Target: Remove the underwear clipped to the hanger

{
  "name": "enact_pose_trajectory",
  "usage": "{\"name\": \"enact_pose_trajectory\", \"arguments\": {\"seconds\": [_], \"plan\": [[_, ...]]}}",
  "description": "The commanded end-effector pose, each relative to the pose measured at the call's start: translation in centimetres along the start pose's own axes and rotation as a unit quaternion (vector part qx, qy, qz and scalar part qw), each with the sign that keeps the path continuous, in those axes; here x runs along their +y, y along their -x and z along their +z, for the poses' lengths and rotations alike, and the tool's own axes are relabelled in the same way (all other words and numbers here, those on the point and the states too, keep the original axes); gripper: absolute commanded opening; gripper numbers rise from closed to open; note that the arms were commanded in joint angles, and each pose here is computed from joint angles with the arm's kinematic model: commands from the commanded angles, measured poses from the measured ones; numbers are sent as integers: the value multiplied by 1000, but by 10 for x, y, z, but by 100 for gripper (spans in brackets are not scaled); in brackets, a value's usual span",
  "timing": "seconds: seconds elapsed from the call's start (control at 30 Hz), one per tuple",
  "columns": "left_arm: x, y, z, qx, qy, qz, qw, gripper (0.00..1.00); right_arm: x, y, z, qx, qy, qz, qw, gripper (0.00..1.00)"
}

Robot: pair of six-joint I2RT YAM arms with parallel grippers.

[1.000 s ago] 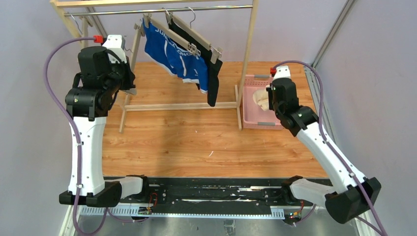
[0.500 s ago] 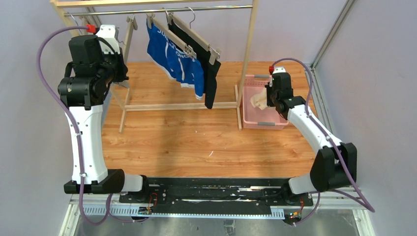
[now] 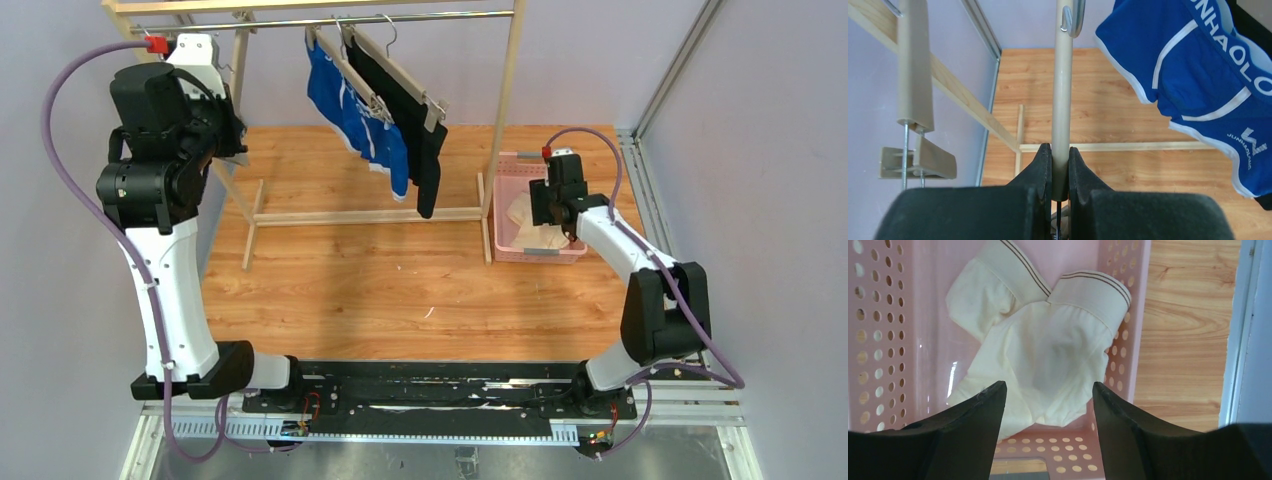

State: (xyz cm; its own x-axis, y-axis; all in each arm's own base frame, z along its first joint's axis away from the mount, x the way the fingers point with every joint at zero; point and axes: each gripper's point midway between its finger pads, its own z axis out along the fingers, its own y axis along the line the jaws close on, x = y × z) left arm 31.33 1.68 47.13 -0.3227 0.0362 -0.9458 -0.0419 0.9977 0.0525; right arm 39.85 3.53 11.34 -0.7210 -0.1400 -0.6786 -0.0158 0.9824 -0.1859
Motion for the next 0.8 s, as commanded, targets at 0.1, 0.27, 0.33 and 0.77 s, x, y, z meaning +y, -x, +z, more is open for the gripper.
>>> {"name": "enact_pose_trajectory", "arguments": {"seconds": [0.1, 0.27, 0.33, 0.77], "plan": [[6, 25, 12, -35, 6, -5, 999, 0, -13, 18, -37, -59, 2, 12, 998, 66], [11, 28, 26, -30, 9, -7, 999, 0, -14, 29, -60, -93, 15, 20, 995, 66], [14, 30, 30, -32, 11, -9, 999, 0, -15, 32, -68, -105, 19, 22, 994, 67], [28, 40, 44, -53, 13, -25, 998, 0, -6, 34, -79, -123, 45, 25, 991, 68]]}}
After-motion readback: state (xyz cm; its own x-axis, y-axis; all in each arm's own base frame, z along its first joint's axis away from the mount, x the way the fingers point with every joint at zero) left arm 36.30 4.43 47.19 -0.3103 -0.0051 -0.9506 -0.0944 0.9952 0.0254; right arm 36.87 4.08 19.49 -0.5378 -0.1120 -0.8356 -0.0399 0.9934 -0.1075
